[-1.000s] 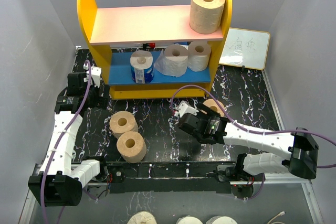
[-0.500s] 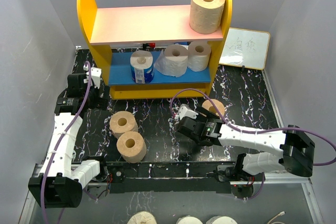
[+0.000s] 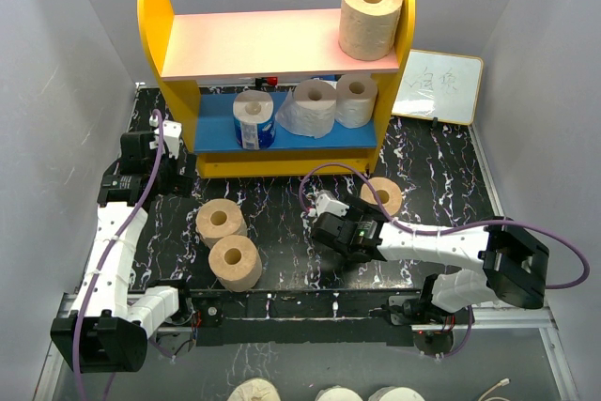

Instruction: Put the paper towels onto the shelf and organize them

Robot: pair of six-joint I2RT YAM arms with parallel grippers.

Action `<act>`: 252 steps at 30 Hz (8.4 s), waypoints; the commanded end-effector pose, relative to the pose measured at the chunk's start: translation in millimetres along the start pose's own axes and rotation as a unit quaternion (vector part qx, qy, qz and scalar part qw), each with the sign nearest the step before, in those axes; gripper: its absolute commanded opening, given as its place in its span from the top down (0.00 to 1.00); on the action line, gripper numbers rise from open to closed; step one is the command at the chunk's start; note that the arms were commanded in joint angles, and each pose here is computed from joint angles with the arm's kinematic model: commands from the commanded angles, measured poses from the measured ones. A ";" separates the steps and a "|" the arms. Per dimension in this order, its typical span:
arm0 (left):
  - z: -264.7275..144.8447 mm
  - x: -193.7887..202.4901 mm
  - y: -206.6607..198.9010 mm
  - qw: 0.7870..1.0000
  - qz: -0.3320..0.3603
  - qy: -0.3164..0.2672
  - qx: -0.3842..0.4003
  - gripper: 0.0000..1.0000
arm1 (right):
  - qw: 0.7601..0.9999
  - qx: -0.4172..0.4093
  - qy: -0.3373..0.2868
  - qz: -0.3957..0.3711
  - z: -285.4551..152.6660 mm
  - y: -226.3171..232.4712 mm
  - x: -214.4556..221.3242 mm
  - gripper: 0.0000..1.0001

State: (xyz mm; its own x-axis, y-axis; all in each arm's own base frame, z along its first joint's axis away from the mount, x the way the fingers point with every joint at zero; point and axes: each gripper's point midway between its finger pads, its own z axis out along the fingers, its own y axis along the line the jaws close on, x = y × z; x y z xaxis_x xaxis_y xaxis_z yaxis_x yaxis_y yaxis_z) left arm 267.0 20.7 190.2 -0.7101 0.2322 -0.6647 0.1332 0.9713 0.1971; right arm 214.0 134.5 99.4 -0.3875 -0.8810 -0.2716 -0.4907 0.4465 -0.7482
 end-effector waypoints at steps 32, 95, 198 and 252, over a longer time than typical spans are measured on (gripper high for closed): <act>-5.1 -6.2 0.6 1.000 -0.002 -0.013 0.002 0.01 | 0.996 0.070 -0.015 0.049 -62.8 -87.5 -46.6 1.00; -9.7 -12.6 -3.5 1.000 -0.011 -0.019 0.016 0.01 | 0.902 0.275 -0.310 0.125 -246.8 -315.0 -291.7 1.00; -35.8 63.7 -149.6 0.893 0.395 0.020 0.216 0.01 | 0.909 0.353 -0.040 0.218 14.2 -68.5 14.9 0.02; -3.7 93.0 -177.9 0.872 0.406 0.080 0.263 0.01 | 0.884 0.364 -0.042 0.291 2.9 -96.5 25.2 0.02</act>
State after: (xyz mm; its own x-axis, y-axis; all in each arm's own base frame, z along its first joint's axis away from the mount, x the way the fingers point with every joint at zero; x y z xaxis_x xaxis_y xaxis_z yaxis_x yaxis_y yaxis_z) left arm 166.3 -118.6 94.3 -0.3192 0.8945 -0.3129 0.9069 0.3842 0.1732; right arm 245.8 63.2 152.1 -0.4000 -0.5520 -0.7317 0.3822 0.6251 -0.6806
